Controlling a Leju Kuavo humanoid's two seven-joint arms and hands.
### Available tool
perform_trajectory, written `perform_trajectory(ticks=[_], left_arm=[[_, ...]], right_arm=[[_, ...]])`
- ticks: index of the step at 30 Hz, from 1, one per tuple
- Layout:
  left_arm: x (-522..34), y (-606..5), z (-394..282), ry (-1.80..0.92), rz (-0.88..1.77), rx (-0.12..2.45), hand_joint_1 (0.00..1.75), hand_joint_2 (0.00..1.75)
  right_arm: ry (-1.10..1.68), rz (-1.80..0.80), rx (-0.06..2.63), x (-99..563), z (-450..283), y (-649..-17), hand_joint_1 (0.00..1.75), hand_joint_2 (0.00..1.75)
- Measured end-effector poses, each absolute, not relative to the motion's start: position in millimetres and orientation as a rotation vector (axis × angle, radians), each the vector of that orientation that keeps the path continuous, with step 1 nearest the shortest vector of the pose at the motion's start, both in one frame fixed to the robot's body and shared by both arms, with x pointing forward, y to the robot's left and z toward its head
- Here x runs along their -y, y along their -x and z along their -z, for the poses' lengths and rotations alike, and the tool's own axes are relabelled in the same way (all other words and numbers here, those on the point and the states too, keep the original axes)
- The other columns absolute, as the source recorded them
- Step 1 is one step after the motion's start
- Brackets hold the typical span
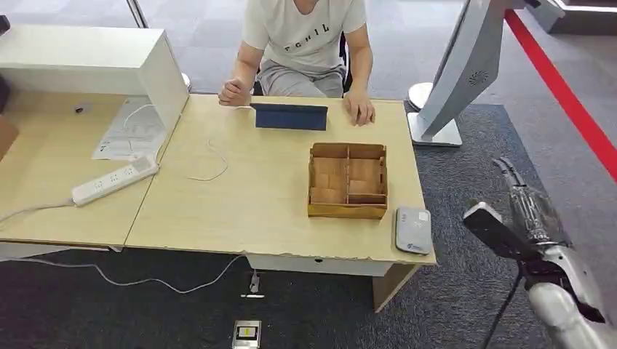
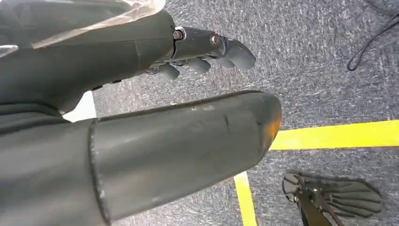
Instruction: Pass the card to the sensor for recognition and then transmit it.
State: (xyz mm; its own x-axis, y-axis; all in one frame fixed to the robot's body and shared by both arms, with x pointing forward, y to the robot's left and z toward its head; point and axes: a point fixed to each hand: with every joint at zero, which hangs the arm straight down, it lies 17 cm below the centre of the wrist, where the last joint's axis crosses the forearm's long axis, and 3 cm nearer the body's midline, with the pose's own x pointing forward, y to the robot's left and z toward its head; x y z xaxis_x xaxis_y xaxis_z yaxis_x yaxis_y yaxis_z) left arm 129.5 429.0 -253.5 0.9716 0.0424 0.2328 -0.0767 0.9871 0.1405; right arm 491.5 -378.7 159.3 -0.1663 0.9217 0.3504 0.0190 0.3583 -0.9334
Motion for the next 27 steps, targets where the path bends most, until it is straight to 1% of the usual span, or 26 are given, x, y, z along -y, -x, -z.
perform_trajectory(ticks=[6, 13, 19, 27], left_arm=[[-428, -133, 253, -0.146, -0.057, 0.251, 0.0, 0.0], [-428, -134, 252, -0.147, -0.056, 0.26, 0.0, 0.0], [-425, -134, 253, -0.139, -0.057, 0.26, 0.0, 0.0], [-423, -134, 253, -0.131, -0.052, 0.256, 0.0, 0.0]], right_arm=[[0.861, -1.157, 1.593, 314, -168, -474, 0.0, 1.75], [0.928, -1.304, 1.641, 266, -164, -465, 0.0, 1.75], [0.943, -1.354, 1.672, 236, -161, -469, 0.0, 1.75], [0.936, -1.394, 1.654, 218, -149, -473, 0.0, 1.75]])
